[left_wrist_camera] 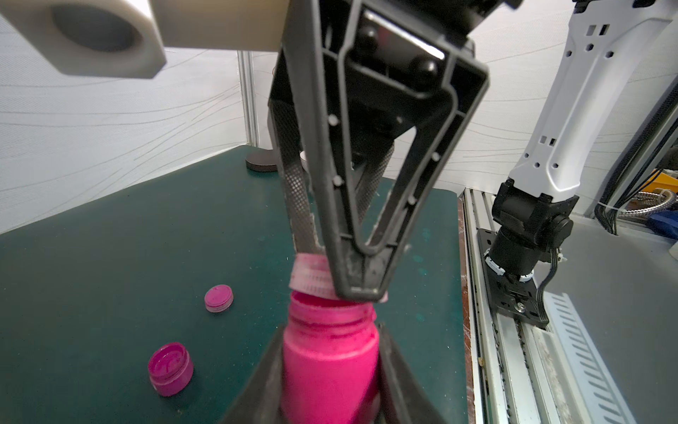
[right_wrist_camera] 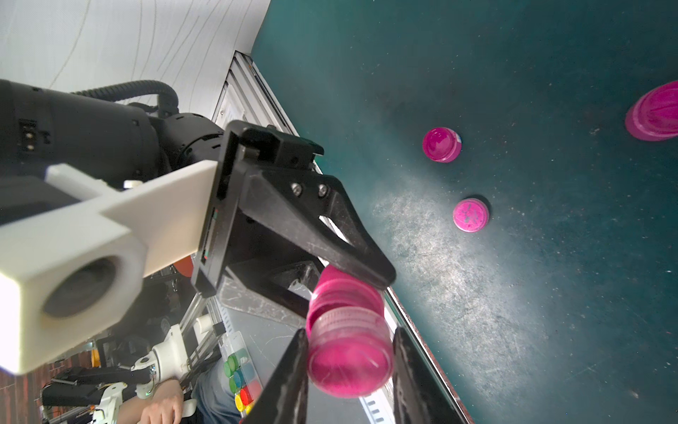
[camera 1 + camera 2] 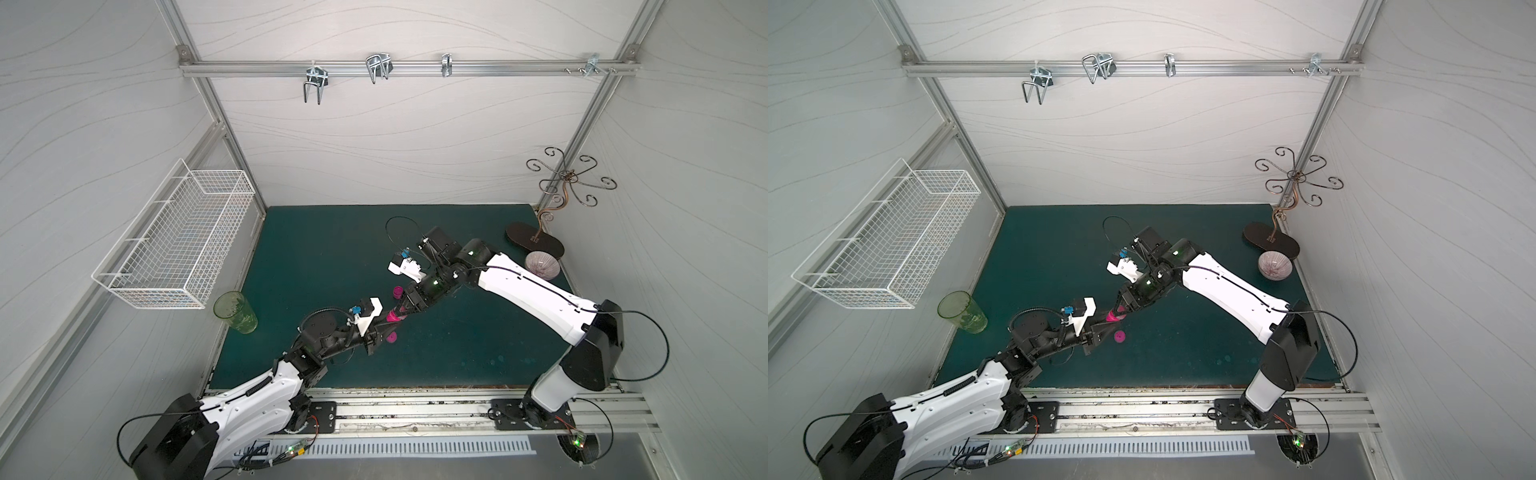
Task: Close the paint jar lid
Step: Close the lid on the paint jar.
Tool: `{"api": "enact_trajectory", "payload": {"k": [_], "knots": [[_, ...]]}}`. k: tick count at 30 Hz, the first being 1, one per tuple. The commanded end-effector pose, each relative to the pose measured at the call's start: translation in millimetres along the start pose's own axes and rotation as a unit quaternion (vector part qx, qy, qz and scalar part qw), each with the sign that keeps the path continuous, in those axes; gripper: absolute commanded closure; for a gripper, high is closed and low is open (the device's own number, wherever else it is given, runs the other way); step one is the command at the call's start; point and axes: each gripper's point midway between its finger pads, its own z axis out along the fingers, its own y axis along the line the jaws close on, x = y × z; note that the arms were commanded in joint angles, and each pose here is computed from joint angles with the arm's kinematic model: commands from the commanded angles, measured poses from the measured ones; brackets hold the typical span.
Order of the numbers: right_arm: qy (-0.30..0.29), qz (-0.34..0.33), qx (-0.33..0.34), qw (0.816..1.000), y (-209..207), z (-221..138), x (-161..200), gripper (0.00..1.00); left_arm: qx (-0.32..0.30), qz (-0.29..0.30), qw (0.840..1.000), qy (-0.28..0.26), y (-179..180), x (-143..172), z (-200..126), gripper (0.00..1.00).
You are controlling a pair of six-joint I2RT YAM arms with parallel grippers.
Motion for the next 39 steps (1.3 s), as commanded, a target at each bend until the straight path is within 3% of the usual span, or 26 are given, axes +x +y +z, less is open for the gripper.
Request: {"api": "enact_trajectory", "payload": {"k": [1, 12, 39], "knots": [[0.012, -0.014, -0.013, 1.000, 8.5, 6.9, 0.0, 0.74, 0.019, 0.029, 0.999, -0.041, -8.1, -25.0, 0.7, 1.00], [0.022, -0.028, -0.025, 0.999, 14.3, 15.3, 1.0, 0.75, 0.022, 0.030, 0.998, -0.046, -10.1, -28.7, -0.5, 1.00], [0.095, -0.150, -0.081, 0.981, 45.3, 47.5, 32.3, 0.76, 0.038, 0.029, 0.997, -0.061, -18.0, -39.6, -5.2, 1.00]]}}
